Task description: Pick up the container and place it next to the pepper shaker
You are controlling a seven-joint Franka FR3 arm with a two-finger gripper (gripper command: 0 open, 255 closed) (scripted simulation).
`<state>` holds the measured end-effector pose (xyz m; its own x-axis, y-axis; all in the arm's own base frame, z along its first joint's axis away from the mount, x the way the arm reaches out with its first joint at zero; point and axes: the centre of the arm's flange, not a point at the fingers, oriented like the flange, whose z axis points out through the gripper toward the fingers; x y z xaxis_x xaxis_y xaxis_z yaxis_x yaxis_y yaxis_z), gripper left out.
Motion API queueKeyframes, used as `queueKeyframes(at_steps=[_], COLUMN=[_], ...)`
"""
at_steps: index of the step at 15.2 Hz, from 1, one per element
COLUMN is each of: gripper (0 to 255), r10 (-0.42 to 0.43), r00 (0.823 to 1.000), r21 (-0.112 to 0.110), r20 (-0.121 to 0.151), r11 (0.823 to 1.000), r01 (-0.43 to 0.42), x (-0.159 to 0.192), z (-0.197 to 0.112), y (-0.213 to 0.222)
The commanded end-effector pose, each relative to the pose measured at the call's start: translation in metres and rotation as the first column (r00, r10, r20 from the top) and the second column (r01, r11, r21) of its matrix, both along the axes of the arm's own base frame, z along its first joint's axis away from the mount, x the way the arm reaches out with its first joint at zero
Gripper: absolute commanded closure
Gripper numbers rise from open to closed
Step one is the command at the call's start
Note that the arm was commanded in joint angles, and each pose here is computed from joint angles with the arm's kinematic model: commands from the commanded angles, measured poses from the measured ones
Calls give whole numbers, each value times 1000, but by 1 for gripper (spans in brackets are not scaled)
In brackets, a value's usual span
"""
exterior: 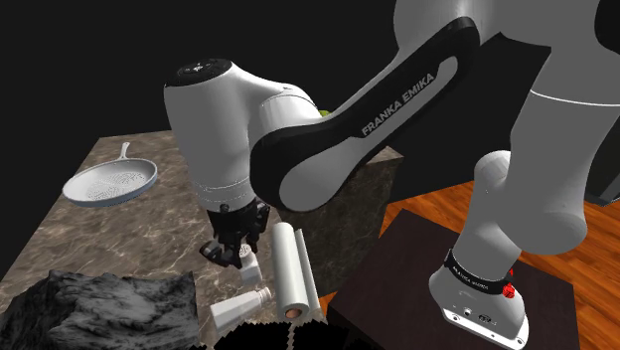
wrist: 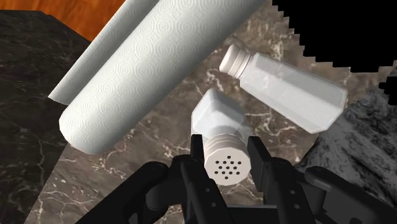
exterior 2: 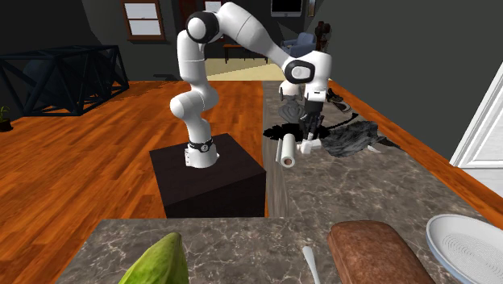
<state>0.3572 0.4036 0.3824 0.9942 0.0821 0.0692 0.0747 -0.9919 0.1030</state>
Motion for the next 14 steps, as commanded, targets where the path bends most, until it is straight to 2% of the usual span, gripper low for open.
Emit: queueKeyframes(at_steps=[1, 8, 9, 14], gripper=[255, 255, 0, 0], r10=[0, 0, 0, 0], r00=[1000, 1000, 1000, 1000], r21=[1, 0, 0, 0], r20=[0, 0, 0, 0], r11=[1000, 1000, 1000, 1000], r01=[0, 0, 0, 0], x=[0, 0, 0, 0], z=[-6, -6, -6, -6], y=[0, 0, 0, 0])
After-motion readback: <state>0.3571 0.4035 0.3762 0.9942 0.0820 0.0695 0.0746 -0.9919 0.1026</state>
